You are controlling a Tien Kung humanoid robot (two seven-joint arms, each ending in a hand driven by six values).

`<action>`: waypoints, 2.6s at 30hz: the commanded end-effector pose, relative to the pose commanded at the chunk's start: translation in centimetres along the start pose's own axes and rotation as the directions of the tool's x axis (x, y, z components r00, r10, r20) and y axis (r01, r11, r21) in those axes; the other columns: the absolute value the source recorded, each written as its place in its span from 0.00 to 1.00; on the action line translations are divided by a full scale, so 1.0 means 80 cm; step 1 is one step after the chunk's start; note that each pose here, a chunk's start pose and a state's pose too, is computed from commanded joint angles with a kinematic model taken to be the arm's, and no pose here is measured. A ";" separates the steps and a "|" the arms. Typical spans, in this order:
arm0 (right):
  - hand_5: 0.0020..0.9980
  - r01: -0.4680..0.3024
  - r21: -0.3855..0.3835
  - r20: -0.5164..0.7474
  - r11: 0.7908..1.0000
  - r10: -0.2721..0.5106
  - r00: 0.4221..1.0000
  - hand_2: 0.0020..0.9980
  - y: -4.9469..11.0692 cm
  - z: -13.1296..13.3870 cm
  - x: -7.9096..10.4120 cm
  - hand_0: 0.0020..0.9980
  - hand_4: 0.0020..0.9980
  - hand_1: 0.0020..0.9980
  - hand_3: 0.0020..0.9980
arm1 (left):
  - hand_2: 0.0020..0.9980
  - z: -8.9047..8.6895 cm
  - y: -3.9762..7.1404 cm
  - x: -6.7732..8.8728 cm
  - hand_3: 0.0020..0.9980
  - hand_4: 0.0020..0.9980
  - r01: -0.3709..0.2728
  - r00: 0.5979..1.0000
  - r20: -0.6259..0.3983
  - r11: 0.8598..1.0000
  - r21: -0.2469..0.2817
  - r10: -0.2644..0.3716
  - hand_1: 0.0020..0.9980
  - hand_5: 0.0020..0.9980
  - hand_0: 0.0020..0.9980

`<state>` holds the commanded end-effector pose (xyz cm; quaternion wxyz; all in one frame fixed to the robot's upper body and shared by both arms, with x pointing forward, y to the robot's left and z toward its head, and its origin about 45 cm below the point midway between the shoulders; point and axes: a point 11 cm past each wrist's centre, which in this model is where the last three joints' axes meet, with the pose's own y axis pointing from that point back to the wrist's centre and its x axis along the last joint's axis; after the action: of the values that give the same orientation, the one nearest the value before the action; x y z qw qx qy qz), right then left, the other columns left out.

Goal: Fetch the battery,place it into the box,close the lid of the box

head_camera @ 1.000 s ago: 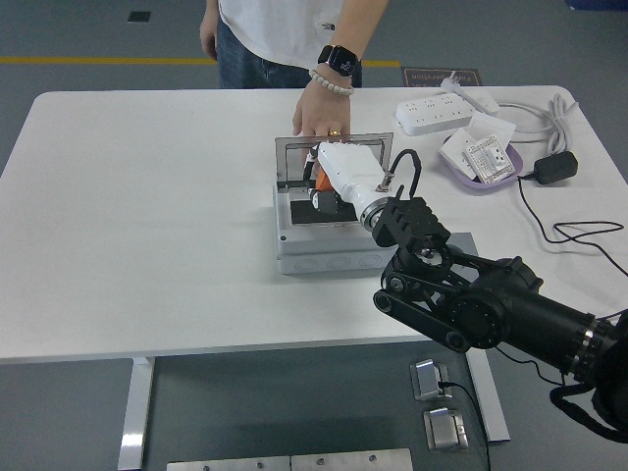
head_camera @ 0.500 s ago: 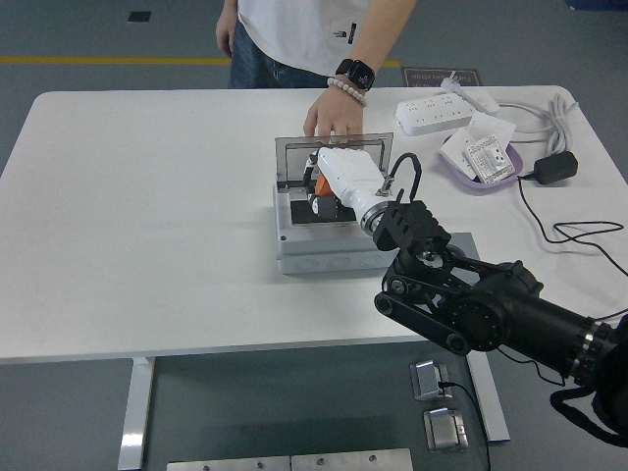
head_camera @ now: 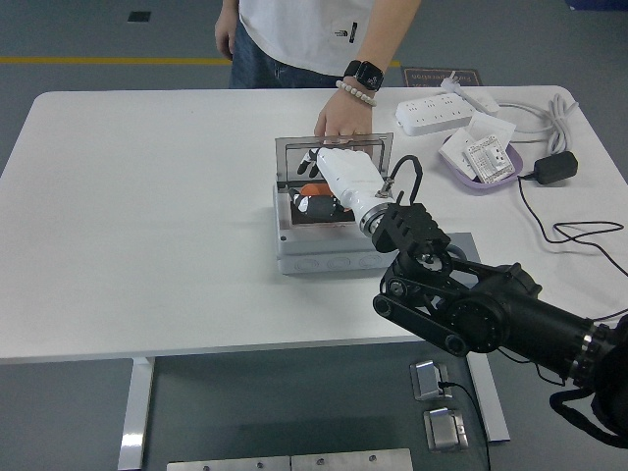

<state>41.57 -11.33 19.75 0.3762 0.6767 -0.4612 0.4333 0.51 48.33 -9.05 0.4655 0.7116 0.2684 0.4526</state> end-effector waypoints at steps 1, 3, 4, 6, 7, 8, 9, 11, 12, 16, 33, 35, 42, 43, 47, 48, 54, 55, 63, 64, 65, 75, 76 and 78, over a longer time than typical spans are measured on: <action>0.51 0.000 0.001 0.002 1.000 0.000 1.000 0.63 0.000 0.000 0.000 0.67 0.75 0.62 0.65 | 0.53 0.000 0.000 0.000 0.50 0.00 0.000 1.000 0.000 1.000 0.000 0.000 0.59 0.00 0.39; 0.51 -0.001 0.002 0.008 1.000 0.001 1.000 0.63 0.001 -0.001 -0.001 0.67 0.75 0.62 0.65 | 0.53 0.000 0.000 -0.001 0.50 0.00 0.001 1.000 0.001 1.000 0.001 -0.001 0.59 0.00 0.39; 0.51 -0.002 0.003 0.012 1.000 0.002 1.000 0.63 0.002 -0.001 0.000 0.67 0.75 0.62 0.65 | 0.53 0.000 0.000 -0.001 0.50 0.00 0.002 1.000 0.002 1.000 0.001 -0.002 0.59 0.00 0.39; 0.54 -0.003 0.003 0.037 1.000 0.002 0.999 0.64 0.003 -0.002 0.001 0.69 0.77 0.63 0.66 | 0.53 0.000 0.000 -0.002 0.50 0.00 0.004 1.000 0.002 1.000 0.002 -0.004 0.60 0.00 0.39; 0.54 -0.002 0.002 0.053 1.000 0.002 0.999 0.64 0.004 -0.002 0.003 0.69 0.77 0.63 0.66 | 0.53 0.000 0.000 -0.003 0.50 0.00 0.005 1.000 0.002 1.000 0.002 -0.005 0.60 0.00 0.39; 0.54 -0.001 0.001 0.073 1.000 0.001 0.997 0.64 0.005 -0.001 0.004 0.69 0.77 0.63 0.66 | 0.53 0.000 0.000 -0.003 0.50 0.00 0.005 1.000 0.002 1.000 0.002 -0.005 0.60 0.00 0.39; 0.54 -0.001 -0.001 0.103 1.000 0.001 0.995 0.64 0.007 -0.001 0.008 0.69 0.77 0.63 0.66 | 0.53 0.000 0.000 -0.004 0.50 0.00 0.006 1.000 0.001 1.000 0.003 -0.006 0.60 0.00 0.39; 0.54 0.000 -0.003 0.150 1.000 0.001 0.989 0.64 0.009 0.001 0.014 0.69 0.77 0.63 0.66 | 0.53 0.000 0.000 -0.005 0.50 0.00 0.008 1.000 0.001 1.000 0.003 -0.008 0.60 0.00 0.39; 0.56 0.000 -0.004 0.171 1.000 0.000 0.985 0.63 0.010 0.001 0.018 0.69 0.77 0.63 0.66 | 0.53 -0.001 0.000 -0.006 0.50 0.00 0.009 1.000 0.002 1.000 0.004 -0.009 0.60 0.00 0.39; 0.56 -0.002 -0.003 0.244 1.000 0.003 0.970 0.63 0.016 0.003 0.038 0.69 0.77 0.63 0.66 | 0.53 -0.002 0.000 -0.008 0.50 0.00 0.014 1.000 0.003 1.000 0.007 -0.014 0.60 0.00 0.39; 0.58 -0.054 -0.018 0.342 0.998 0.057 0.938 0.58 -0.015 0.010 0.103 0.52 0.76 0.50 0.62 | 0.53 0.003 0.000 -0.008 0.50 0.00 0.019 1.000 0.019 1.000 0.005 -0.019 0.60 0.00 0.39; 0.58 -0.059 -0.033 0.340 0.998 0.067 0.938 0.58 -0.023 0.015 0.107 0.52 0.76 0.50 0.62 | 0.53 0.004 0.000 -0.007 0.50 0.00 0.018 1.000 0.022 1.000 0.004 -0.019 0.60 0.00 0.39; 0.60 -0.050 -0.117 0.300 0.992 0.084 0.950 0.59 -0.042 0.047 0.110 0.56 0.75 0.53 0.63 | 0.54 0.008 0.000 -0.005 0.50 0.00 0.019 0.999 0.028 1.000 0.001 -0.019 0.60 0.00 0.39; 0.60 -0.046 -0.132 0.294 0.990 0.083 0.952 0.59 -0.044 0.054 0.109 0.56 0.75 0.53 0.63 | 0.54 0.008 0.000 -0.004 0.50 0.00 0.019 0.999 0.028 1.000 0.000 -0.019 0.60 0.00 0.39; 0.60 -0.028 -0.158 0.284 0.987 0.072 0.956 0.59 -0.045 0.065 0.100 0.56 0.75 0.53 0.63 | 0.54 0.008 0.000 -0.003 0.50 0.00 0.018 0.999 0.028 1.000 0.000 -0.018 0.60 0.00 0.39; 0.62 -0.021 -0.162 0.280 0.987 0.066 0.958 0.61 -0.044 0.067 0.096 0.65 0.75 0.57 0.64 | 0.53 0.008 0.000 -0.003 0.50 0.00 0.017 0.999 0.027 1.000 -0.001 -0.017 0.60 0.00 0.39; 0.63 0.015 -0.160 0.255 0.987 0.026 0.967 0.61 -0.038 0.068 0.077 0.67 0.74 0.57 0.64 | 0.53 0.009 0.000 -0.003 0.50 0.00 0.016 1.000 0.024 1.000 -0.003 -0.016 0.60 0.00 0.39; 0.63 0.021 -0.156 0.249 0.988 0.019 0.968 0.61 -0.036 0.067 0.075 0.67 0.74 0.57 0.64 | 0.53 0.009 0.000 -0.003 0.50 0.00 0.016 1.000 0.023 1.000 -0.003 -0.016 0.60 0.00 0.39; 0.64 0.043 -0.114 0.186 0.993 -0.021 0.982 0.61 -0.020 0.054 0.074 0.68 0.74 0.57 0.64 | 0.53 0.008 0.000 -0.003 0.50 0.00 0.016 1.000 0.015 1.000 -0.003 -0.016 0.60 0.00 0.39; 0.64 0.042 -0.108 0.178 0.993 -0.022 0.984 0.61 -0.017 0.052 0.076 0.68 0.74 0.57 0.64 | 0.53 0.008 0.000 -0.003 0.50 0.00 0.016 1.000 0.014 1.000 -0.003 -0.016 0.60 0.00 0.39; 0.64 0.041 -0.102 0.170 0.994 -0.023 0.985 0.61 -0.015 0.051 0.078 0.68 0.74 0.57 0.64 | 0.53 0.008 0.000 -0.004 0.50 0.00 0.016 1.000 0.014 1.000 -0.003 -0.016 0.60 0.00 0.39; 0.67 0.046 -0.070 0.119 0.997 -0.037 0.992 0.60 0.006 0.045 0.087 0.65 0.74 0.56 0.64 | 0.53 0.005 0.000 -0.004 0.50 0.00 0.015 1.000 0.008 1.000 -0.001 -0.015 0.59 0.00 0.38; 0.67 0.049 -0.069 0.119 0.996 -0.041 0.992 0.60 0.007 0.046 0.086 0.65 0.74 0.56 0.64 | 0.53 0.005 0.000 -0.004 0.50 0.00 0.015 1.000 0.007 1.000 -0.001 -0.015 0.59 0.00 0.38; 0.69 0.057 -0.068 0.116 0.996 -0.048 0.992 0.60 0.010 0.047 0.082 0.63 0.75 0.55 0.65 | 0.53 0.006 0.000 -0.004 0.50 0.00 0.015 1.000 0.005 1.000 -0.003 -0.015 0.59 0.00 0.39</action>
<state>42.98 -16.93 24.69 0.3843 0.6985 -0.4792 0.3671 0.81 47.90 -9.23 0.4707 0.7101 0.2717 0.4477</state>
